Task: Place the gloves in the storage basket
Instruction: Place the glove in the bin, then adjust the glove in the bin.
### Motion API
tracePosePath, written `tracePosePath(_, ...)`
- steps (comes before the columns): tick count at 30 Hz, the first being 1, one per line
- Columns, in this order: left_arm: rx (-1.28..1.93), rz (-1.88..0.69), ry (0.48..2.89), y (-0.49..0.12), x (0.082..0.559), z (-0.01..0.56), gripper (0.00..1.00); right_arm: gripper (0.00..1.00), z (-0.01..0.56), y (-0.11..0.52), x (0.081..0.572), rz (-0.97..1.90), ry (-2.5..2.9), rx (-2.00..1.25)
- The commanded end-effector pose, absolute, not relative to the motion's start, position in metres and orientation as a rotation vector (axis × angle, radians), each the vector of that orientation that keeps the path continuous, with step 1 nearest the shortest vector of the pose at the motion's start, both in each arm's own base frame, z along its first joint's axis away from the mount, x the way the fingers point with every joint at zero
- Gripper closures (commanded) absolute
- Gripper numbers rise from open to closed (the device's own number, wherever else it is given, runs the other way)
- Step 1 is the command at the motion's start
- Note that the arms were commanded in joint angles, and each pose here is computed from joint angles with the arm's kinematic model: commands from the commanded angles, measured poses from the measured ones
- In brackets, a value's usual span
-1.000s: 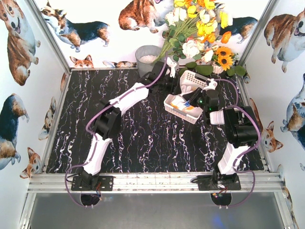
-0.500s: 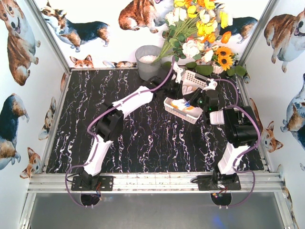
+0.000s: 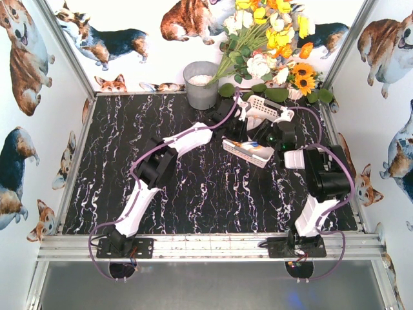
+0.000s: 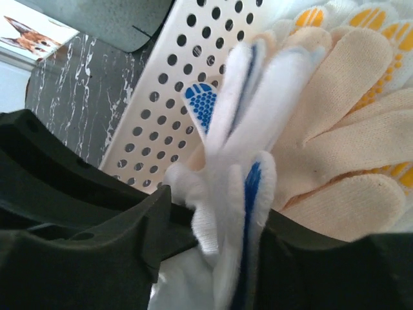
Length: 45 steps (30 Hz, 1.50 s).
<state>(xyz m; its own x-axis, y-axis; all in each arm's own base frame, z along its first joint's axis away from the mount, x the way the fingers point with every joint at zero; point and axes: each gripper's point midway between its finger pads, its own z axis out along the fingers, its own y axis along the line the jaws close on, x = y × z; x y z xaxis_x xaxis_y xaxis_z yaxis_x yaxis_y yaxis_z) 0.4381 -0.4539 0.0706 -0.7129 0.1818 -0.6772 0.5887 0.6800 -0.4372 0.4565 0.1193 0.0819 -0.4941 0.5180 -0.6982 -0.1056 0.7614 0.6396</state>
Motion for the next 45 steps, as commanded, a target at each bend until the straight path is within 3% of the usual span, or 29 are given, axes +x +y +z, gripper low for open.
tracePosePath(1, 0.547, -0.87, 2.285, -0.452, 0.451, 0.055, 0.89, 0.5, 0.149, 0.115, 0.468, 0.739, 1.831, 0.214)
tracePosePath(7, 0.53, -0.877, 2.295, -0.452, 0.452, 0.047, 0.88, 0.45, 0.168, 0.09, 0.462, 0.63, 1.859, 0.261)
tracePosePath(20, 0.513, -0.904, 2.27, -0.453, 0.452, 0.055, 0.8, 0.47, 0.157, 0.075, 0.415, 0.53, 2.138, 0.458)
tracePosePath(31, 0.519, -0.975, 2.157, -0.461, 0.454, 0.105, 0.71, 0.44, 0.152, 0.085, 0.404, 0.593, 2.232, 0.659)
tracePosePath(37, 0.516, -0.981, 2.124, -0.461, 0.454, 0.121, 0.71, 0.41, 0.135, 0.093, 0.408, 0.561, 2.268, 0.702)
tracePosePath(45, 0.526, -1.014, 2.157, -0.464, 0.447, 0.099, 0.78, 0.37, 0.123, 0.09, 0.41, 0.527, 2.239, 0.804)
